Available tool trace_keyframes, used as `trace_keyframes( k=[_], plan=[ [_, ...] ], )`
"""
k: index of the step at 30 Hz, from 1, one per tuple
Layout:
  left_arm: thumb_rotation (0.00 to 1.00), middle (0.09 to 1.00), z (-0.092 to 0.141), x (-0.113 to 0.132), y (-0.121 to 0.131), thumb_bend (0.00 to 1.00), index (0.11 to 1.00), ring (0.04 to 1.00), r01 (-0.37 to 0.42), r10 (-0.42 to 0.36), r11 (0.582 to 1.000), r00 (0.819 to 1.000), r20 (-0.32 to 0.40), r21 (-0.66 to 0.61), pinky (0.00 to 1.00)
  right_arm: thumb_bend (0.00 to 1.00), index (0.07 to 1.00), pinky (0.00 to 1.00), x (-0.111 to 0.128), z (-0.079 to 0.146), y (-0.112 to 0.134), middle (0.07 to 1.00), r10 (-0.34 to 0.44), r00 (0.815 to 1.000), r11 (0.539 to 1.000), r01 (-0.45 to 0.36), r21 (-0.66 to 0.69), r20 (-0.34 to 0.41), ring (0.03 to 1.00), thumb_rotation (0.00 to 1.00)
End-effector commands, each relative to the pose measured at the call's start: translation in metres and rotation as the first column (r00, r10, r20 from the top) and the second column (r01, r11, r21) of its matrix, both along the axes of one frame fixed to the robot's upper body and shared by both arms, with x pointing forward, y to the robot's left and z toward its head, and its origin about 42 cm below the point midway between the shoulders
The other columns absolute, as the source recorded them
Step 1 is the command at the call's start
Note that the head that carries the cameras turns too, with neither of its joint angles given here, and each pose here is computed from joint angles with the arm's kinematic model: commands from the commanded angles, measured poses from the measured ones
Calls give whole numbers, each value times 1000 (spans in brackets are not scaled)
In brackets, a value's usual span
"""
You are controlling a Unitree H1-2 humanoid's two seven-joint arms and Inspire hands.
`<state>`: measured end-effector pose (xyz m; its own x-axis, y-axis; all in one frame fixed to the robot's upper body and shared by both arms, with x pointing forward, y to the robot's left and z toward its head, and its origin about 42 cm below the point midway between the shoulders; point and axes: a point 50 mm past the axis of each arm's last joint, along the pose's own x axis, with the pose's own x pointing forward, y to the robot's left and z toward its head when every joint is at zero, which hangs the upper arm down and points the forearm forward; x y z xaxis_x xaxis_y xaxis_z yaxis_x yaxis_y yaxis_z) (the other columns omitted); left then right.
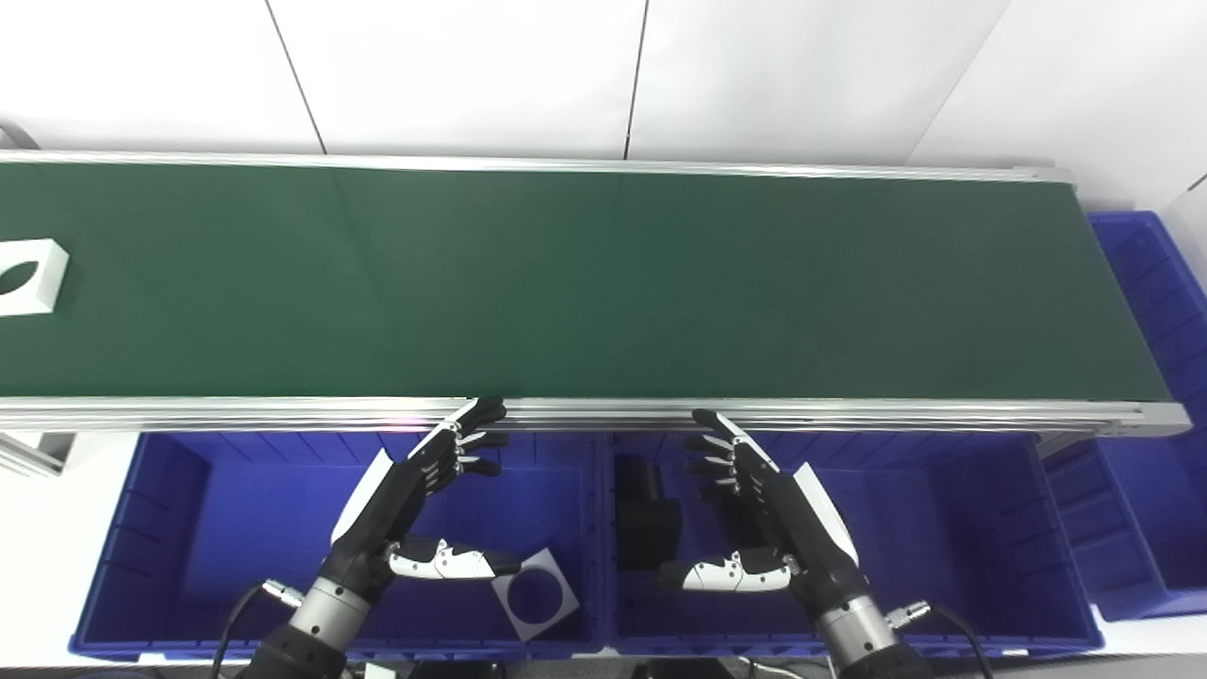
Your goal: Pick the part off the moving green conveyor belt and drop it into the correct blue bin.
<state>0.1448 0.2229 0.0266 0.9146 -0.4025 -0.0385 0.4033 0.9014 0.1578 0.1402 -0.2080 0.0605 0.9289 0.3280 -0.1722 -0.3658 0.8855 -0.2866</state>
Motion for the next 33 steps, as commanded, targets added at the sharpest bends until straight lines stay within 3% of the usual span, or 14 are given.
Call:
trace_keyframes(
  k=[1, 33],
  plan=[
    [296, 900, 5, 4, 3, 816, 914, 822, -8, 8, 1000, 999, 42, 3, 704, 828, 928, 646, 0, 8, 2, 833, 12, 997, 1000, -13, 17, 76, 767, 150],
    [285, 893, -11, 5, 4, 840, 910, 816, -11, 11, 999, 1000, 2, 48, 705, 828, 924, 646, -1, -4, 4, 829, 15, 996, 1000, -16, 7, 88, 770, 96]
  ],
)
